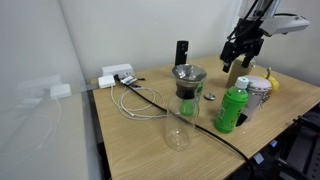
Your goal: Pick the silver object from the table and put it on top of the clear bottle on the left
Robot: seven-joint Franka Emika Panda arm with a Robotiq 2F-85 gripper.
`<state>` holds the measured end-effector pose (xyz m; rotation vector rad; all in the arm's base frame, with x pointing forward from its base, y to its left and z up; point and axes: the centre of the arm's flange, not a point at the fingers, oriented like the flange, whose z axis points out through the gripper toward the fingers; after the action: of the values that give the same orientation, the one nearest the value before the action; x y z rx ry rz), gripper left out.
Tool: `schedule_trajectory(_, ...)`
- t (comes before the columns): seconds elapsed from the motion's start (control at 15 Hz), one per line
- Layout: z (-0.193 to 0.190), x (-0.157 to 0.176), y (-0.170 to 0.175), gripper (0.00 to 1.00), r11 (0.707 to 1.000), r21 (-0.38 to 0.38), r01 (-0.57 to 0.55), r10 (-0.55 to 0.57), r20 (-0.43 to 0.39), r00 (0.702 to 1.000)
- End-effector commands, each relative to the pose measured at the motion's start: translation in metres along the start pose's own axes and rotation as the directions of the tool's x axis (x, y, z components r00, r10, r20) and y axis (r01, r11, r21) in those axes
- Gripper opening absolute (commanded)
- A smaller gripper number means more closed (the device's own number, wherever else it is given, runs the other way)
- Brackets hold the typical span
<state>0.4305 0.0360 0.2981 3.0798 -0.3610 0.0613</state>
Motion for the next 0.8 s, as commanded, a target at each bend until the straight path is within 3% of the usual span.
schedule_trajectory(0.0,0.0011,0.0022,-0.0008,1.0,1.0,0.0,0.0,0.0,0.002,1.0)
schedule_trajectory(0.73,-0.0017,0.0037,-0.0012,1.0,1.0,0.001,0.001,-0.001,-0.003,1.0)
